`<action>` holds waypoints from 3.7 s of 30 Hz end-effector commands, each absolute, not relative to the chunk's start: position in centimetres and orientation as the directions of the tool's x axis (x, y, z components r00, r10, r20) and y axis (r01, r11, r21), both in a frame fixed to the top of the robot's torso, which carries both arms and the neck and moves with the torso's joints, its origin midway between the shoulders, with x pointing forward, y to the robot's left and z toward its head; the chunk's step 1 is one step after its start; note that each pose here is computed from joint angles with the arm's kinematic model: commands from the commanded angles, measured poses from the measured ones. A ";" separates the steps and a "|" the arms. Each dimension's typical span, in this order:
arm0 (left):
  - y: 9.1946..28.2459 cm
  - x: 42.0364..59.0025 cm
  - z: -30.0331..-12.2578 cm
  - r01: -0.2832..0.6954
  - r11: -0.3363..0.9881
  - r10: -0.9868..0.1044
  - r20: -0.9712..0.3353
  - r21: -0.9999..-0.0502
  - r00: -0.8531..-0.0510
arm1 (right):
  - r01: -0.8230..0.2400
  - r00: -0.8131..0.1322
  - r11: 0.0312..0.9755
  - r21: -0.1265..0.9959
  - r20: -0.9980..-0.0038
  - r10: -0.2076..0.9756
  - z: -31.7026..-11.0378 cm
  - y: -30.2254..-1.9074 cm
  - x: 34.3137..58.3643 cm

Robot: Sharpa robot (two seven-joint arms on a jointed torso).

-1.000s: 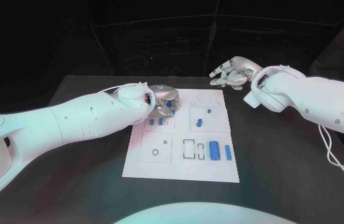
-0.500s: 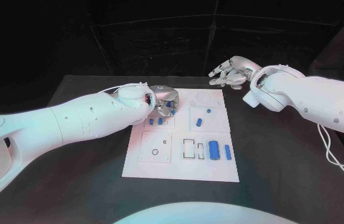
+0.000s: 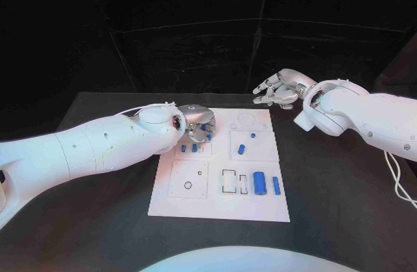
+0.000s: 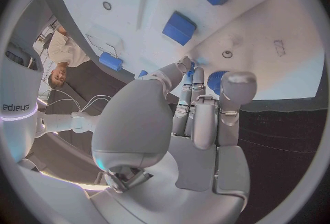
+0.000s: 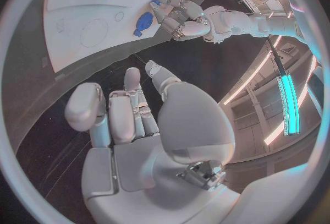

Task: Assemble the parts on the task board

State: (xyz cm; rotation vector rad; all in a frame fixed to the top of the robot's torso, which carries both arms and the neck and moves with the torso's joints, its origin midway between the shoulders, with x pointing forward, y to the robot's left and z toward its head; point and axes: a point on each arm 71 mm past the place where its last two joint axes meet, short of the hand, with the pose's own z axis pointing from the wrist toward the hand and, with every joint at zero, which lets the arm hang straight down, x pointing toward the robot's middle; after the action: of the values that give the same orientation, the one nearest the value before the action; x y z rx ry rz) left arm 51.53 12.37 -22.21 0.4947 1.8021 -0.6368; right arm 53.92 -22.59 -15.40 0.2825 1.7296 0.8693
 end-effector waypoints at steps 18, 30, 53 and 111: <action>16.8 51.2 -21.0 0.561 0.799 -0.060 -0.957 -0.217 -0.285 | -0.249 -0.346 0.702 0.667 -0.738 0.579 -15.3 -22.7 54.0; 18.7 51.2 -21.0 0.526 0.820 -0.077 -0.954 -0.227 -0.291 | -0.249 -0.346 0.703 0.667 -0.739 0.579 -15.3 -22.8 54.0; 18.6 51.5 -21.7 0.501 0.835 -0.046 -0.936 -0.228 -0.350 | -0.249 -0.347 0.703 0.667 -0.738 0.578 -15.3 -22.7 54.0; 18.1 51.5 -21.9 0.495 0.839 -0.039 -0.932 -0.227 -0.361 | -0.248 -0.349 0.703 0.667 -0.738 0.577 -15.3 -22.7 54.0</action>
State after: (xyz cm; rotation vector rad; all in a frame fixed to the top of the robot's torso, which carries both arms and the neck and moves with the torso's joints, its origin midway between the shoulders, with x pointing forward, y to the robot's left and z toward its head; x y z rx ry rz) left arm 51.49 18.10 -22.01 0.3438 1.8723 -0.5740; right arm 54.03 -22.76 -15.46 0.2741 1.7302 0.8613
